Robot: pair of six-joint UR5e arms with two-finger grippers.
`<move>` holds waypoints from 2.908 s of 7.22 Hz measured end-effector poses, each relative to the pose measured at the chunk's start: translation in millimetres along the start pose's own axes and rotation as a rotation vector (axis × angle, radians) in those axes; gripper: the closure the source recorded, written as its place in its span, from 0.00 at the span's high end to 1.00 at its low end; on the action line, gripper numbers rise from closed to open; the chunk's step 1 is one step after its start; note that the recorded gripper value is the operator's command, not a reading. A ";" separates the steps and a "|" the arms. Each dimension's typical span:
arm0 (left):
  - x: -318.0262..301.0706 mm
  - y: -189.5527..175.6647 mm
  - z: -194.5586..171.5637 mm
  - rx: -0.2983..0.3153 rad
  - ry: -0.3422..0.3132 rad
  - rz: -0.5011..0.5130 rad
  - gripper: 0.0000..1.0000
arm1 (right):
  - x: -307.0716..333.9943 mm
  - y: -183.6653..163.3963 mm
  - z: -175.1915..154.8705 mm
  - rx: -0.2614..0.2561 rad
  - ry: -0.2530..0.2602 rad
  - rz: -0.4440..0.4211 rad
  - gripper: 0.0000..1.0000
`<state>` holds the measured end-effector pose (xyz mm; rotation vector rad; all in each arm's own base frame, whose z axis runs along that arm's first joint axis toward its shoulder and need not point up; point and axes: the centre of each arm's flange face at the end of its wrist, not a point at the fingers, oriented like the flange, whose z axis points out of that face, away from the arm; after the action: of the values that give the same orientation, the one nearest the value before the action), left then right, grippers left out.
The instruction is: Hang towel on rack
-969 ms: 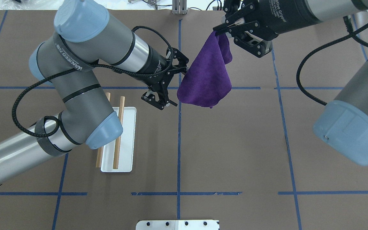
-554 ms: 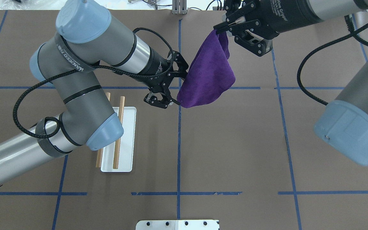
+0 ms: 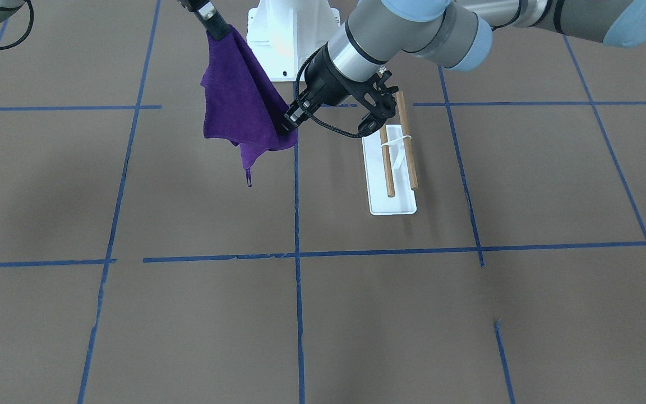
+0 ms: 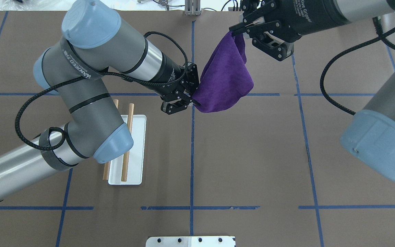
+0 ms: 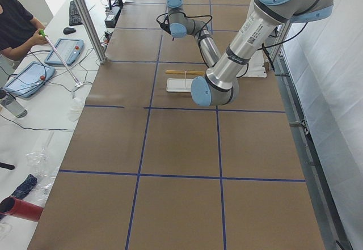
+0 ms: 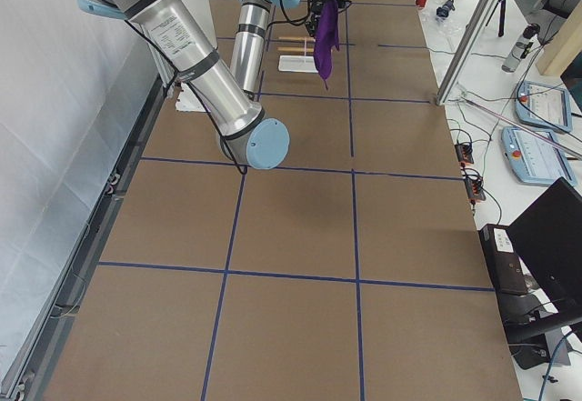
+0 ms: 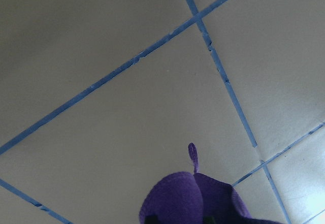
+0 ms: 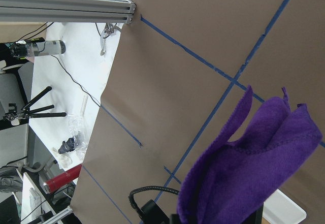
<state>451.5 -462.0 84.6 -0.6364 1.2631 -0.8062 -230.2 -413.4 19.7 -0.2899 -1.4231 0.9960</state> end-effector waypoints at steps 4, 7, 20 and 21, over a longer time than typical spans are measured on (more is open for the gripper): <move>-10.3 -22.3 0.3 0.045 0.009 0.106 0.00 | 12.8 -24.4 -1.3 0.034 0.022 -0.045 1.00; -31.3 -67.4 -8.5 0.158 0.045 0.142 0.00 | 32.6 -73.6 -6.3 0.108 0.065 -0.138 1.00; -191.3 -208.1 -98.4 0.446 -0.064 0.396 0.23 | 41.2 -123.3 -12.0 0.180 0.107 -0.165 1.00; -190.9 -213.2 -92.8 0.451 -0.073 0.394 0.52 | 41.0 -123.6 -12.3 0.180 0.107 -0.167 1.00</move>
<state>303.6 -428.4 344.4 -0.0479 1.0458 -0.6957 -176.4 -452.0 132.5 -0.0887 -1.2305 0.9503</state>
